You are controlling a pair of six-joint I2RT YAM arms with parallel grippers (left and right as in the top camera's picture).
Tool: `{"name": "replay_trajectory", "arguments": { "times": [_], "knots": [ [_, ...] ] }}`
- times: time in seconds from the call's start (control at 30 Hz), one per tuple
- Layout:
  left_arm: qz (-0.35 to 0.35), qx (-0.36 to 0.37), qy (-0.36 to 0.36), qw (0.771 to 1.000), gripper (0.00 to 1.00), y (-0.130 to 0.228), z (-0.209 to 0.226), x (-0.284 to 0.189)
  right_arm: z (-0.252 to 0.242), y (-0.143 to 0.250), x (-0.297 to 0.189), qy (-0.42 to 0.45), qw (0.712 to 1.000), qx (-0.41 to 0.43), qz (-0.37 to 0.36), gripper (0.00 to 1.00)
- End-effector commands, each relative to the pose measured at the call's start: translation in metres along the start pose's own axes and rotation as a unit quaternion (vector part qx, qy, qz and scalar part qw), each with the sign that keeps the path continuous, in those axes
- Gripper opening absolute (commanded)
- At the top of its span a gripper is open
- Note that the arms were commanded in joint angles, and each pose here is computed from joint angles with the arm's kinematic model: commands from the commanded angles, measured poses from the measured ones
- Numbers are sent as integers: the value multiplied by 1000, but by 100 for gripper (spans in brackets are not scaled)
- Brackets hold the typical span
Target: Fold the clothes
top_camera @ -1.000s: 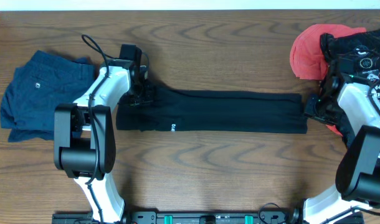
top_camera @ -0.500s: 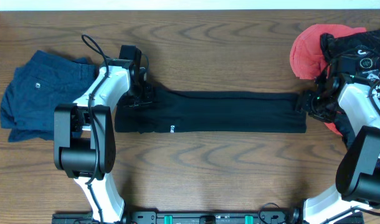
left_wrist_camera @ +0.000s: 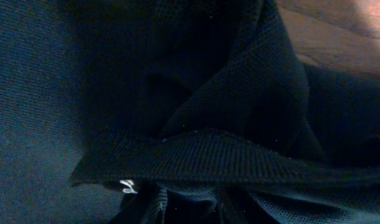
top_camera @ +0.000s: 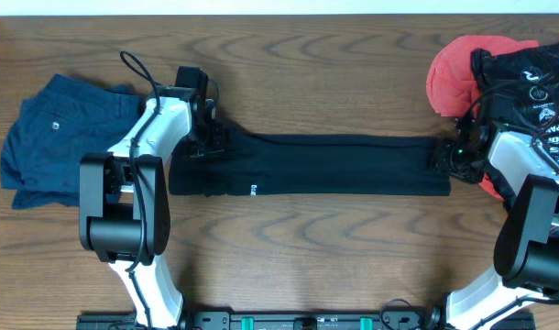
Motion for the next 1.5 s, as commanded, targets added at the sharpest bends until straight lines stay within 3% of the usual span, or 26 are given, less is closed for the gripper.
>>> {"name": "replay_trajectory", "arguments": {
  "times": [0.0,0.17,0.5,0.7,1.2,1.47],
  "knots": [
    [6,-9,-19,1000,30,5,9,-1,7,22,18,-36,999,14,38,33],
    [-27,-6,-7,1000,30,0,5,-27,6,18,18,-35,999,13,28,1],
    [-27,-6,-7,1000,33,17,8,-61,-45,-31,-32,73,996,48,-27,1],
    [-11,-7,-12,1000,33,24,10,-61,-35,-55,-64,75,996,20,-38,1],
    [-4,-8,-11,1000,33,28,10,-61,133,-23,-47,29,990,-139,2,1],
    [-3,-10,-11,1000,33,28,10,-61,184,-6,-34,19,982,-187,-2,1]
  ]
}}
Point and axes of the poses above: each gripper's point midway between its finger pads, its own x axis out along the fingers, its own z axis along the line the jaws close on, y = z × x, the point moved 2 cm from there along -x, back along the fingers, and after that the axes turned 9 degrees about -x, right-handed, at the moved point
